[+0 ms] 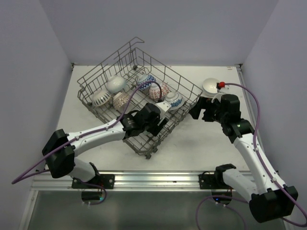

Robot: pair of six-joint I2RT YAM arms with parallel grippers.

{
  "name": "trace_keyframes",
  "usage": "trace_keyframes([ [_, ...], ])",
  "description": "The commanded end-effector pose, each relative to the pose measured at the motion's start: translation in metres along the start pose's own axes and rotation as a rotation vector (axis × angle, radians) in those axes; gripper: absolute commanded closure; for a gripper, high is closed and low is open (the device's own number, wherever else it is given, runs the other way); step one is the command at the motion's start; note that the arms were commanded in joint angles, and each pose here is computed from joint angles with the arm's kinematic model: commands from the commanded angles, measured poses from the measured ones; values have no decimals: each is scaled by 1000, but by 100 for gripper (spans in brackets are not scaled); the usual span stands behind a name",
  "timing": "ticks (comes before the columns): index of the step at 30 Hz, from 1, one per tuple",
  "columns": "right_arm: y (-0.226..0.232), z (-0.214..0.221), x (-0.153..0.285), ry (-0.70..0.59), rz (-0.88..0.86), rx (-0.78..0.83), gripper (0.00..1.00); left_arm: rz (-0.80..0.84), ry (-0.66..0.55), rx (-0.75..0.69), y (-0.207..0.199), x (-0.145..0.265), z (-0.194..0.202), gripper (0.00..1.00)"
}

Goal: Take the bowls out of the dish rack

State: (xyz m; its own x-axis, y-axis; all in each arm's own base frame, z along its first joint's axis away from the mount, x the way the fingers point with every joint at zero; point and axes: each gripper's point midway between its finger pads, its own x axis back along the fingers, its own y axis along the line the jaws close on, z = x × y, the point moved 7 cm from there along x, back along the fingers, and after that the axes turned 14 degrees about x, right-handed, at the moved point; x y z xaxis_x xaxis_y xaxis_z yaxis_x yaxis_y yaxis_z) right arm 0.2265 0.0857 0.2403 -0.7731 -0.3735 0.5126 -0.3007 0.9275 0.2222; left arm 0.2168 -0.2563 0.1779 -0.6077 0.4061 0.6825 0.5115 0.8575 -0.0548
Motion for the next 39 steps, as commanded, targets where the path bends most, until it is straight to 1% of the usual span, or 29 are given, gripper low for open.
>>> trace_keyframes([
  [1, 3, -4, 1, -35, -22, 7, 9, -15, -111, 23, -15, 21, -34, 98],
  [7, 3, -5, 2, -39, -18, 7, 9, 10, -126, 16, -28, 32, -42, 99],
  [10, 3, -6, 2, -42, -17, 8, 9, 52, -136, 29, -38, 42, -50, 99],
  [14, 3, -6, 2, -44, -15, 8, 9, 93, -202, 63, -42, 68, -73, 99],
  [19, 3, -9, 5, -49, -8, 12, 9, 28, -322, 106, -26, 99, -93, 99],
  [23, 5, -16, 10, -72, -17, 19, 10, 106, -392, 151, -23, 116, -99, 99],
  [26, 11, -23, 11, -111, -60, 6, 12, 268, -402, 220, -20, 119, -100, 100],
  [27, 16, -25, 11, -118, -102, 0, 12, 305, -402, 267, -16, 119, -100, 100],
  [28, 19, -30, 9, -143, -131, -15, 13, 315, -453, 312, 1, 120, -106, 100],
  [29, 23, -33, 9, -154, -166, -19, 13, 340, -473, 335, 8, 122, -107, 100],
  [30, 30, -33, 8, -149, -237, -22, 13, 421, -475, 351, 6, 128, -107, 100],
  [31, 36, -40, 8, -176, -293, -13, 14, 433, -545, 377, 19, 139, -116, 100],
  [32, 40, -42, 6, -170, -332, -28, 15, 441, -548, 395, 23, 138, -113, 100],
  [33, 44, -46, 7, -194, -368, -21, 15, 462, -551, 421, 25, 141, -114, 100],
  [34, 48, -49, 8, -199, -413, -19, 15, 467, -577, 435, 29, 146, -116, 100],
  [36, 53, -52, 10, -224, -435, -36, 15, 463, -574, 501, 38, 140, -110, 100],
  [37, 56, -55, 11, -249, -452, -31, 15, 486, -644, 525, 45, 148, -117, 100],
  [38, 59, -56, 11, -254, -466, -43, 15, 512, -658, 553, 47, 148, -116, 100],
  [39, 62, -56, 8, -253, -478, -47, 15, 579, -609, 618, 45, 139, -103, 100],
])
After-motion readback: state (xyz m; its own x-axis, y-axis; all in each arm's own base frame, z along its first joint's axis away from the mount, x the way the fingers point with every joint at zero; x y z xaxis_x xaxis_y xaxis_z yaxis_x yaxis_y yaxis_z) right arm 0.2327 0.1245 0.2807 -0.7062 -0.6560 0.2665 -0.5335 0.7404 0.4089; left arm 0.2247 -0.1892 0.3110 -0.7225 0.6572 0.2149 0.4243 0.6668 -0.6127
